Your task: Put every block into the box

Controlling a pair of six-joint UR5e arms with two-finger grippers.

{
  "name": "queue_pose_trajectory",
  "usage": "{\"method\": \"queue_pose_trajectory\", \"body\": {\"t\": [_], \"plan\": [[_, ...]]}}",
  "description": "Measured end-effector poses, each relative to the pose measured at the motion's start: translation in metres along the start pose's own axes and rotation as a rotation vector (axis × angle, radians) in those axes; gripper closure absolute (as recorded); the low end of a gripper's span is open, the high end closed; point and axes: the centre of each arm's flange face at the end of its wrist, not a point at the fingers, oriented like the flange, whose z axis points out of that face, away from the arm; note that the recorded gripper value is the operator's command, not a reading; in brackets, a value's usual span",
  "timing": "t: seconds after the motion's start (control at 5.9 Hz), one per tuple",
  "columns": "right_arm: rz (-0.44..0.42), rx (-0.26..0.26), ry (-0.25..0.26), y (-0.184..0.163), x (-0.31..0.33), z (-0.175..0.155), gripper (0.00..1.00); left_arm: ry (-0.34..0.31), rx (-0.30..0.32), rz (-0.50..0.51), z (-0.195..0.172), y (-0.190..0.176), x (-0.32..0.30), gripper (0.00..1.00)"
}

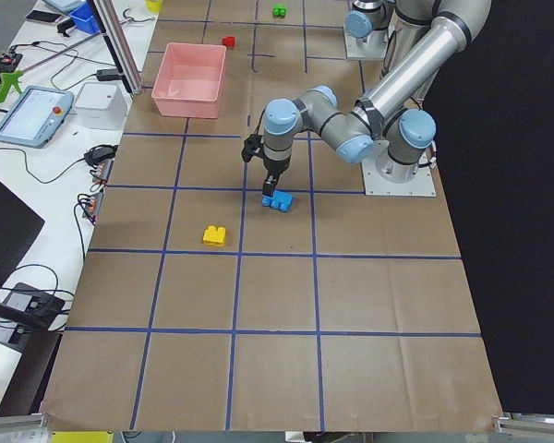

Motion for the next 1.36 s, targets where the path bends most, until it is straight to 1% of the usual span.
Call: {"method": "queue_pose_trajectory", "body": {"t": [0.34, 0.68, 0.85, 1.02, 1.19, 1.36], "plan": [[0.022, -0.009, -0.005, 0.01, 0.012, 0.043, 0.01, 0.009, 0.02, 0.031, 0.037, -0.014, 0.003, 0.02], [0.041, -0.017, -0.012, 0.024, 0.014, 0.068, 0.02, 0.016, 0.018, 0.074, 0.079, -0.011, 0.008, 0.02], [0.043, -0.018, -0.012, 0.026, 0.014, 0.077, 0.2, 0.015, 0.014, 0.1, 0.093, -0.009, 0.009, 0.02], [0.044, -0.02, -0.013, 0.026, 0.014, 0.082, 0.49, 0.021, 0.008, 0.113, 0.1, -0.007, 0.011, 0.04], [0.045, -0.022, -0.012, 0.026, 0.015, 0.083, 0.73, 0.029, 0.001, 0.117, 0.105, -0.003, 0.015, 0.16], [0.047, -0.024, -0.011, 0.027, 0.015, 0.082, 0.92, 0.032, -0.003, 0.117, 0.106, 0.001, 0.02, 0.26]]}}
